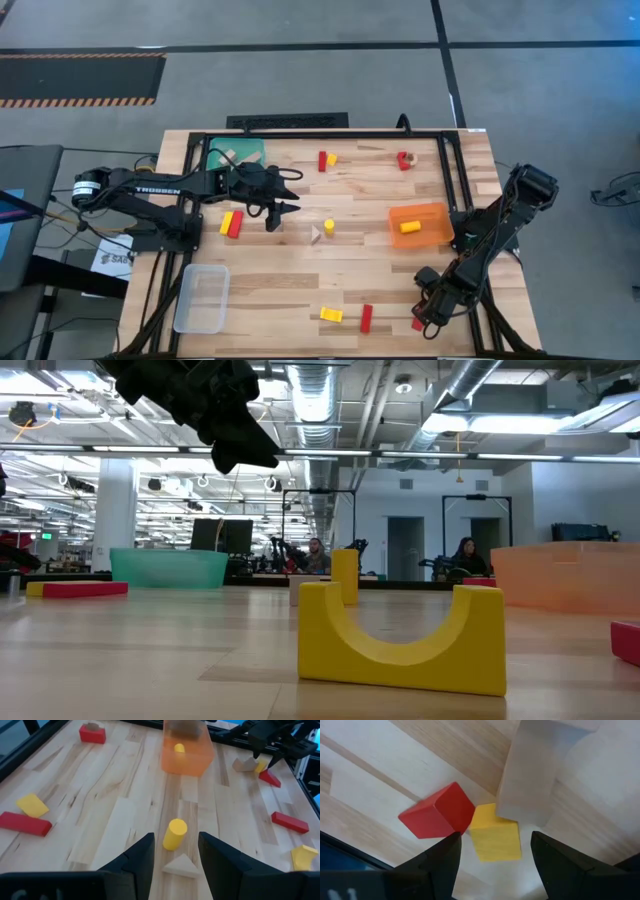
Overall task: Sort & place blocks by color
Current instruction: Put the yellow block into the orange bin
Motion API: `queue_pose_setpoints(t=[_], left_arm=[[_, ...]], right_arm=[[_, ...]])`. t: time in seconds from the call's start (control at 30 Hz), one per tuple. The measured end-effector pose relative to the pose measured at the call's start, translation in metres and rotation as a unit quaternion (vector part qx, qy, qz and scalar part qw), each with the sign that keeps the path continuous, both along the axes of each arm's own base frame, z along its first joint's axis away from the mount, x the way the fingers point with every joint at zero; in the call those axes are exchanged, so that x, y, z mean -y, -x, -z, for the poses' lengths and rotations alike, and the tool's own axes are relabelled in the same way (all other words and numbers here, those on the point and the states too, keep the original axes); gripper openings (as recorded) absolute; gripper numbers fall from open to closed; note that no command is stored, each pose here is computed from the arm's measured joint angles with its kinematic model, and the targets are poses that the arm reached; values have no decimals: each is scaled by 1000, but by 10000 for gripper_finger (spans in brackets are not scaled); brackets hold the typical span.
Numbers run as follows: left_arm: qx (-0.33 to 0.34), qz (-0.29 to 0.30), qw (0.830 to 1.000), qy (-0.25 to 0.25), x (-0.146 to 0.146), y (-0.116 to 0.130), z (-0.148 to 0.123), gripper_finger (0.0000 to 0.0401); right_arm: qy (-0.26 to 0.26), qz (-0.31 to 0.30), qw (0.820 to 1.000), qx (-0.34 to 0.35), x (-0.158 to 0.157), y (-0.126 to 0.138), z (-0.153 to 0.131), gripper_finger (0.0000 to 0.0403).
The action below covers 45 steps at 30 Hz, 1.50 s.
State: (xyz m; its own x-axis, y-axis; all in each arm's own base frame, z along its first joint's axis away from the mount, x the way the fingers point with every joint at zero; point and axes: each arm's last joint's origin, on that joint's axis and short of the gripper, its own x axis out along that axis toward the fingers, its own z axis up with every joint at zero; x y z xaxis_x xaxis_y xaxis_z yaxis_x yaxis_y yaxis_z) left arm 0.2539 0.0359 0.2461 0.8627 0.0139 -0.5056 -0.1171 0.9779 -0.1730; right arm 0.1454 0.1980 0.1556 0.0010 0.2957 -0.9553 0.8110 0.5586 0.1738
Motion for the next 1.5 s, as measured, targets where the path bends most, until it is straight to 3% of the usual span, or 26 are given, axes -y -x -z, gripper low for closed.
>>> queue_pose_setpoints(t=[0.23, 0.57, 0.97, 1.13, 1.3, 1.5], left_arm=[[-13, -1, 1000, 4, 0, 1, 2, 139], [-15, -4, 1000, -5, -1, 2, 2, 139], [-14, -8, 1000, -6, -7, 3, 2, 139], [0, -17, 1000, 11, -17, 3, 0, 139], [63, -35, 997, 30, -28, 4, -13, 139], [93, -56, 994, 32, -35, 15, -27, 139]], right_arm=[[7, -18, 1000, -1, 2, 2, 1, 244], [22, -25, 999, -9, 6, 5, -1, 109], [-20, -10, 999, 37, 25, 13, -67, 109], [38, 31, 989, 140, 51, 16, -95, 113], [144, 81, 959, 229, 85, 19, -109, 113], [215, 95, 941, 246, 115, 17, -115, 114]])
